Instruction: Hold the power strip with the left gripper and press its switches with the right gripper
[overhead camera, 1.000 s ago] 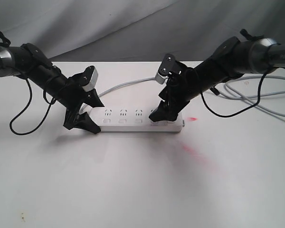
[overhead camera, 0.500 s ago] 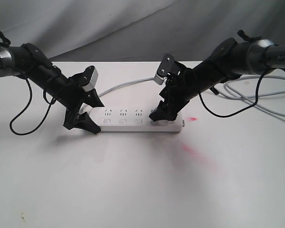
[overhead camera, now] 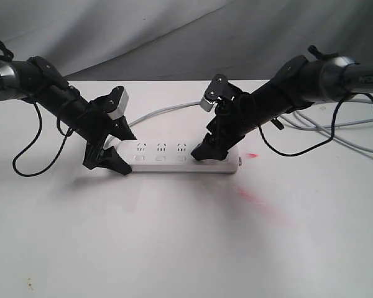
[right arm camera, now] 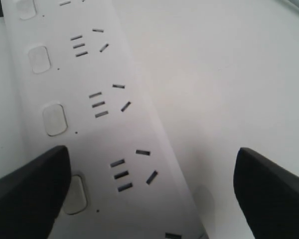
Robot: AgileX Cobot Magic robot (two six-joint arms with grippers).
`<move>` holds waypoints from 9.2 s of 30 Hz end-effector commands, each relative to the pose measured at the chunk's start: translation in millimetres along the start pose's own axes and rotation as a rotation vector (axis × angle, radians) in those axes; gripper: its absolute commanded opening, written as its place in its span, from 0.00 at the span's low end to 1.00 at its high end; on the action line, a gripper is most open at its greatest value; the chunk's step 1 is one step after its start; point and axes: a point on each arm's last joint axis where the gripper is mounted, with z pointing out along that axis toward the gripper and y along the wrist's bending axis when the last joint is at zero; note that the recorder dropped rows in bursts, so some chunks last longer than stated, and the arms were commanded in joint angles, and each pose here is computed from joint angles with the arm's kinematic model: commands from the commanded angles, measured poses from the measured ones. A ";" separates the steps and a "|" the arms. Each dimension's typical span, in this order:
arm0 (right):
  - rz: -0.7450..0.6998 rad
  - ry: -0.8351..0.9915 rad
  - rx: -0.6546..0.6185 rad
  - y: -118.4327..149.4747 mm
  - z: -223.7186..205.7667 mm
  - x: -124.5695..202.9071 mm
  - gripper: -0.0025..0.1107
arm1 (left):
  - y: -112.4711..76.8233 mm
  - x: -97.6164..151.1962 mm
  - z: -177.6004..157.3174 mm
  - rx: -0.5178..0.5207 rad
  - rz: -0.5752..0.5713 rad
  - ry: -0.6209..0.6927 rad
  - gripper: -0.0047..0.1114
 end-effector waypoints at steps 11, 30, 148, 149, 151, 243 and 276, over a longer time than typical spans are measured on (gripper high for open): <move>-0.058 0.103 0.013 0.7 13.3 23.9 0.74 | -0.8 -1.6 0.0 0.009 0.000 0.002 0.26; -0.062 0.204 0.082 2.2 19.1 47.0 0.74 | -0.8 -1.6 0.0 0.009 0.000 0.002 0.26; 0.063 -0.341 0.426 38.0 -247.8 -78.1 0.74 | -0.8 -1.6 0.0 0.009 0.000 0.002 0.26; 0.069 -0.365 0.441 45.9 -261.0 -82.6 0.74 | -0.8 -1.6 0.0 0.009 0.000 0.002 0.26; 0.079 -0.399 0.468 58.1 -280.8 -88.2 0.74 | -0.8 -1.6 0.0 0.009 0.000 0.002 0.26; 0.631 -0.739 1.159 284.3 -344.2 120.3 0.23 | -0.6 -1.6 0.0 0.007 0.000 0.003 0.26; 0.637 -0.591 1.091 287.8 -242.4 199.4 0.23 | -0.6 -1.6 0.0 0.007 0.000 0.003 0.26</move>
